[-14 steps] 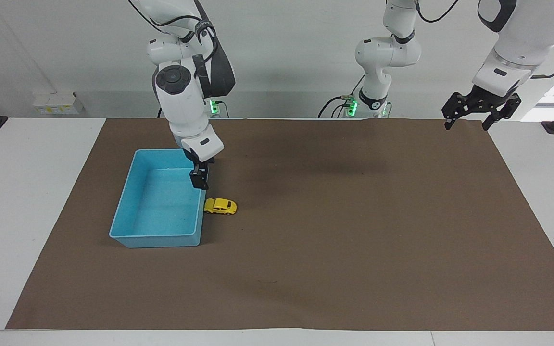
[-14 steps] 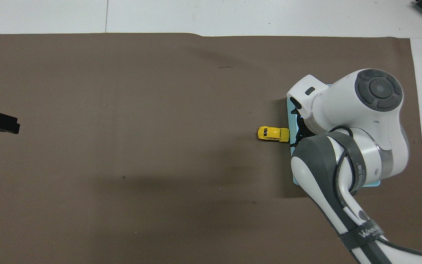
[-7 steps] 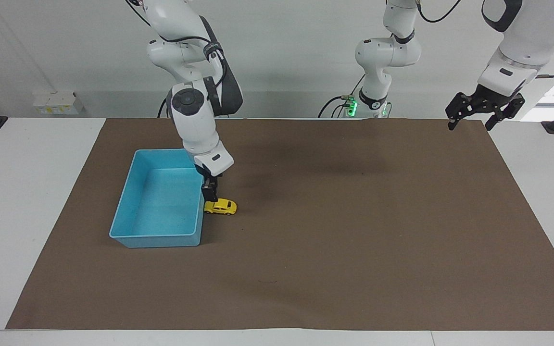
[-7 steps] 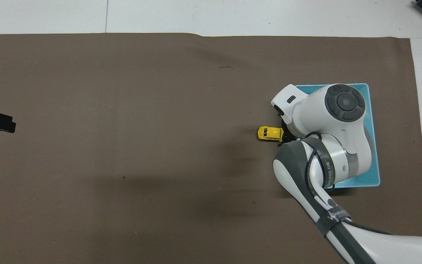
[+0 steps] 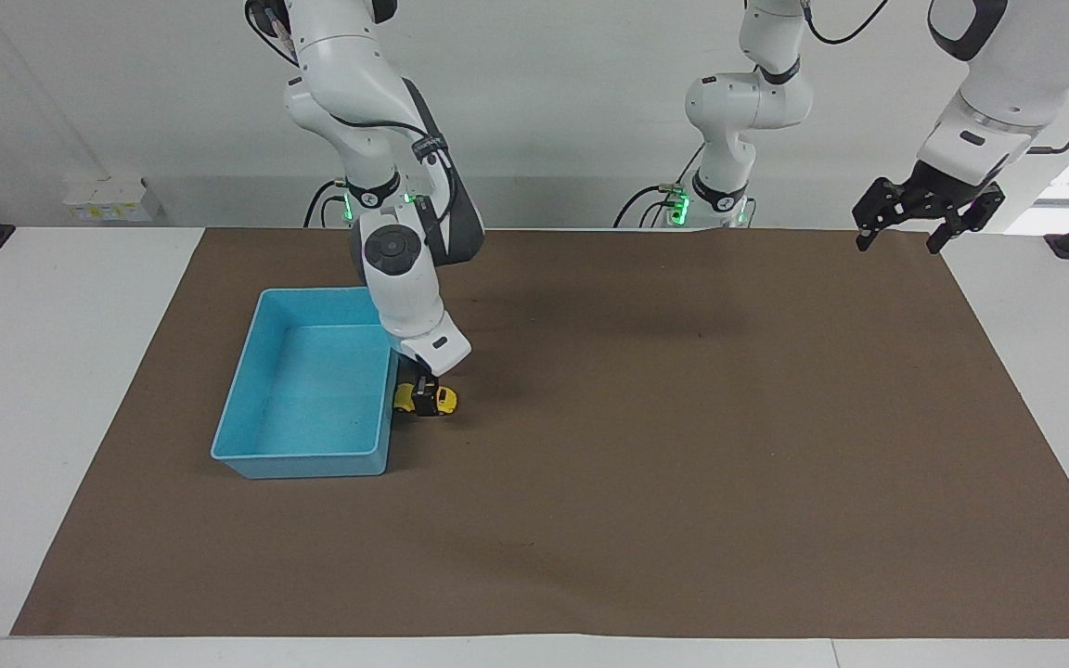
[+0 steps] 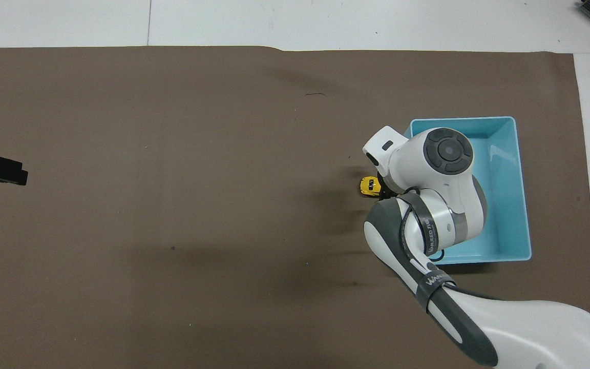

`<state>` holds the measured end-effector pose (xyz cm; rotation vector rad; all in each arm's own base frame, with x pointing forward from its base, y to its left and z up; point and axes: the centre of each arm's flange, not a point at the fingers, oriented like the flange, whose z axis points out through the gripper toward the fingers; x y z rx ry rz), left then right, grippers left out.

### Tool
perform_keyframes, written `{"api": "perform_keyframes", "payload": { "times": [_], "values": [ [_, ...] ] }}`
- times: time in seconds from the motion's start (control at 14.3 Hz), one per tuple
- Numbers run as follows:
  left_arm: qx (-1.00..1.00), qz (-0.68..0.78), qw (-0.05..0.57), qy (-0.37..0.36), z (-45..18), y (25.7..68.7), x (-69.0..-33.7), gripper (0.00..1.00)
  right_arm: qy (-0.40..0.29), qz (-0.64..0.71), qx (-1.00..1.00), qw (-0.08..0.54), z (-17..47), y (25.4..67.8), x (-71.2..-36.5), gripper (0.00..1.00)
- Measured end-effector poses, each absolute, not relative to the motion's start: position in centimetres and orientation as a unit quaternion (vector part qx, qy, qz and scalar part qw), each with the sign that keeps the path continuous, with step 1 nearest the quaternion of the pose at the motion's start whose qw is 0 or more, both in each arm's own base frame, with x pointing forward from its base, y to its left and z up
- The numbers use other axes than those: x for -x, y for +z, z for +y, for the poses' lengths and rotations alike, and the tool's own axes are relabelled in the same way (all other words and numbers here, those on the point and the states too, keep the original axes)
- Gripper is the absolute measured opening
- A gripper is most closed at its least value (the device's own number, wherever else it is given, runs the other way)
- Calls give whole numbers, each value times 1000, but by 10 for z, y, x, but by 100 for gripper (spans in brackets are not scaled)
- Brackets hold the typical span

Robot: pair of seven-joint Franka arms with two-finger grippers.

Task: Wind up and store yellow beetle car
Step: 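Lower the right gripper onto the yellow car beside the blue box, then close the right gripper on the yellow car and lift it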

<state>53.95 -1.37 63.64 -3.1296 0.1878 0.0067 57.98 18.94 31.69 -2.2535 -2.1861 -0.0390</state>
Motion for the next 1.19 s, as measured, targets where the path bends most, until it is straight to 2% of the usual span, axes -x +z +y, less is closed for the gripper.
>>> {"api": "perform_keyframes", "payload": {
  "times": [0.07,0.14,0.28,0.35,0.42,0.49,0.56,0.77,1.19],
  "values": [
    [998,60,3,2,-13,636,-540,100,-11,-696,718,0,188,315,-579,95],
    [998,59,3,2,-13,636,-540,100,-7,-698,716,-3,186,312,-578,88],
    [998,56,3,2,-10,636,-540,100,0,-706,708,-15,183,306,-575,65],
    [998,55,3,2,-9,636,-540,100,2,-708,706,-17,182,304,-574,64],
    [998,55,3,2,-9,636,-540,100,3,-709,705,-18,182,304,-574,59],
    [998,56,3,2,-9,636,-540,100,1,-709,705,-19,182,304,-575,48],
    [998,56,3,2,-10,636,-540,100,1,-709,705,-19,182,305,-575,44],
    [998,56,3,2,-10,636,-540,100,-5,-707,707,-22,190,309,-576,44],
    [998,56,3,2,-10,636,-540,100,-33,-691,721,-32,228,345,-586,44]
  ]
}}
